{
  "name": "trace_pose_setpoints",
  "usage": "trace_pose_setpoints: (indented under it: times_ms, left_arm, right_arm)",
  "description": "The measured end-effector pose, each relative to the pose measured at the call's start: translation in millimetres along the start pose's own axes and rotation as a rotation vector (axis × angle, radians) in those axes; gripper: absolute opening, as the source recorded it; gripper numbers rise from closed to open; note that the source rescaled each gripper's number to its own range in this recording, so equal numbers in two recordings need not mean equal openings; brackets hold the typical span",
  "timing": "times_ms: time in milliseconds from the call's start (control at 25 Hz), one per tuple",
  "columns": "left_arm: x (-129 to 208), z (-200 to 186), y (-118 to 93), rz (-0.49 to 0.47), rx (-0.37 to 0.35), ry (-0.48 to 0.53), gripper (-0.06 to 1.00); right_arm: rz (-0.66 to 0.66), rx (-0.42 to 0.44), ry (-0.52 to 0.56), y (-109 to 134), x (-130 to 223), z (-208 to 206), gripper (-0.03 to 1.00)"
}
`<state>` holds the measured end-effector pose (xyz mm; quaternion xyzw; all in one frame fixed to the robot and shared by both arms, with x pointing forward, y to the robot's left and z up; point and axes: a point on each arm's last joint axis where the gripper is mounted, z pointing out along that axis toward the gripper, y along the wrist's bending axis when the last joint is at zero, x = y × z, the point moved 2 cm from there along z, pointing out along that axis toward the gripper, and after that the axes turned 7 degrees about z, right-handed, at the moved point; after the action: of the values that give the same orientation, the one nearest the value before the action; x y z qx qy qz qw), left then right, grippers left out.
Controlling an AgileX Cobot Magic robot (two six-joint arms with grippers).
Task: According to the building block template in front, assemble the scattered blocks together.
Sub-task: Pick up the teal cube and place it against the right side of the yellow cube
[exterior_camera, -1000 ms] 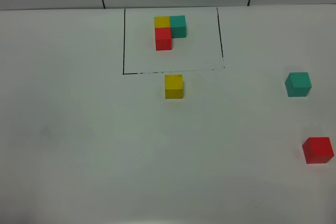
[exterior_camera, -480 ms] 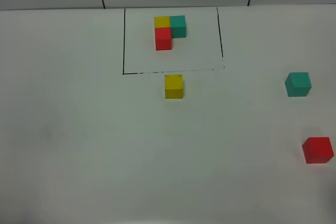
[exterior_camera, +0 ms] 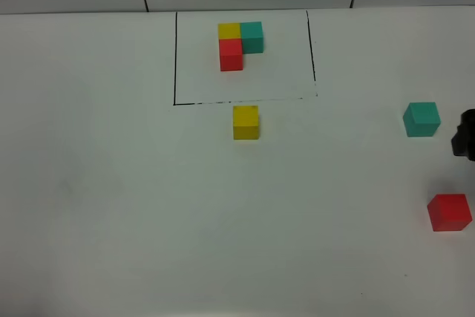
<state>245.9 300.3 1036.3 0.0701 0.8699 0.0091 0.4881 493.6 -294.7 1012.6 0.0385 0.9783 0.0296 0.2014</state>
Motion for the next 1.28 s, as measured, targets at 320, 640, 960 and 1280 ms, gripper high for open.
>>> trace_pose_setpoints:
  times_ms: [320,640,960,1280]
  left_arm:
    - [0.0,0.0,0.0,0.0,0.0,0.0,0.79]
    - [0.0,0.0,0.0,0.0,0.0,0.0,0.79]
    - [0.0,0.0,0.0,0.0,0.0,0.0,0.79]
    - [0.0,0.0,0.0,0.0,0.0,0.0,0.79]
  right_arm:
    - [-0.019,-0.006,0.118,2.0,-38.0,63.9,0.84]
    - [-0.019,-0.014,0.121,4.3,-68.2,91.0,0.84]
    - [-0.028,-0.014,0.139,4.6,-85.1,116.9,0.84]
    - [-0.027,-0.012,0.12,4.3,-92.2,130.6,0.84]
